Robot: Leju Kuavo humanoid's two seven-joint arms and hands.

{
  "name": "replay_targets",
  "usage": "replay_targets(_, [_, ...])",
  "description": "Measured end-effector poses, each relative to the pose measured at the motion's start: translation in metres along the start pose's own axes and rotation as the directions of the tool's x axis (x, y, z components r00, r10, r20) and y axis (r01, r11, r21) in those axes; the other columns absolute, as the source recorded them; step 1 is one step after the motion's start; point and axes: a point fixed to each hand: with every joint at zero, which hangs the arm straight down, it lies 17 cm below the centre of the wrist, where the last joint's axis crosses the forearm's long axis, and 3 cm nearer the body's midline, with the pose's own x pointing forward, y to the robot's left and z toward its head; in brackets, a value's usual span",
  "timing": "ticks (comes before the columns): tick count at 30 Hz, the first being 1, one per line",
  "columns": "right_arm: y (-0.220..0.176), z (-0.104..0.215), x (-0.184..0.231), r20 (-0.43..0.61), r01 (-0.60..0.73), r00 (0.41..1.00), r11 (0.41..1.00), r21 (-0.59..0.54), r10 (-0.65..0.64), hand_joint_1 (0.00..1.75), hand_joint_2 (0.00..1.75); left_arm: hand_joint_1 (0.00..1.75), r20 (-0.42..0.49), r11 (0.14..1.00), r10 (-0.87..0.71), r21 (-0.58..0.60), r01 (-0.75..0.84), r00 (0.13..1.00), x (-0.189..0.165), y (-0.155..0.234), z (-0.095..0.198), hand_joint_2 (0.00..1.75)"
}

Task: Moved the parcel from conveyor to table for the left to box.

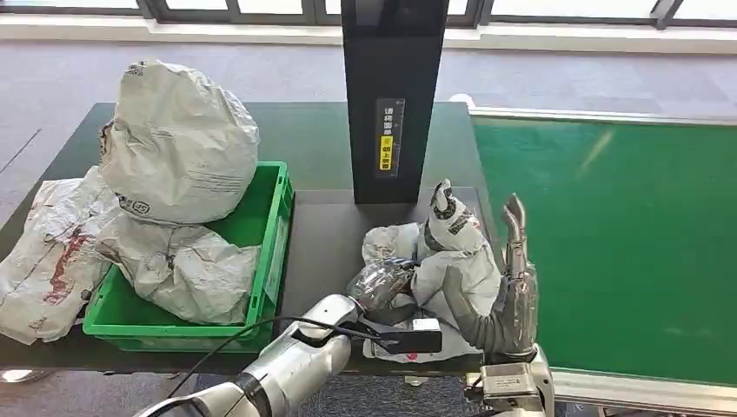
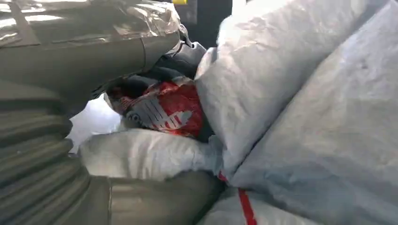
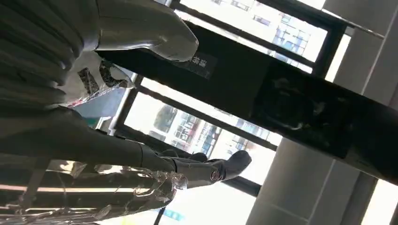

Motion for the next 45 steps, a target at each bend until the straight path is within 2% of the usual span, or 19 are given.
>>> replay_targets(8, [0.0,0.006,-0.002,-0.015,-0.005,1.0,1.0,-0.005,0.005,0.0,1.75,1.75,0.025,0.986,0.007,0.168,-0.011,1.0,-0.008,0.037,0.002,1.75])
replay_targets(11, [-0.001,0.007,-0.002,-0.019,-0.009,1.0,1.0,-0.009,0.009,0.0,1.75,1.75,0.019,0.963,0.026,0.269,-0.03,0.999,-0.013,0.059,0.007,1.75])
replay_targets(19, [-0.001,0.01,-0.003,-0.026,-0.011,1.0,1.0,-0.012,0.01,0.0,1.75,1.75,0.004,0.895,0.061,0.442,-0.056,0.998,-0.028,0.106,0.024,1.75])
replay_targets(28, [-0.003,0.009,-0.003,-0.028,0.008,1.0,1.0,-0.02,-0.008,0.0,1.75,1.75,0.028,0.75,-0.021,0.662,-0.003,0.999,-0.019,0.175,0.077,1.75])
replay_targets(36, [-0.003,0.008,-0.003,-0.028,0.011,1.0,1.0,-0.023,-0.012,0.0,1.75,1.75,0.017,0.652,-0.078,0.757,0.038,0.997,-0.019,0.221,0.104,1.75])
replay_targets(45, [-0.012,0.009,-0.005,-0.031,0.008,0.999,0.998,-0.06,-0.01,0.0,1.75,1.75,-0.018,0.426,-0.081,0.903,0.051,0.997,-0.04,0.297,0.175,1.75])
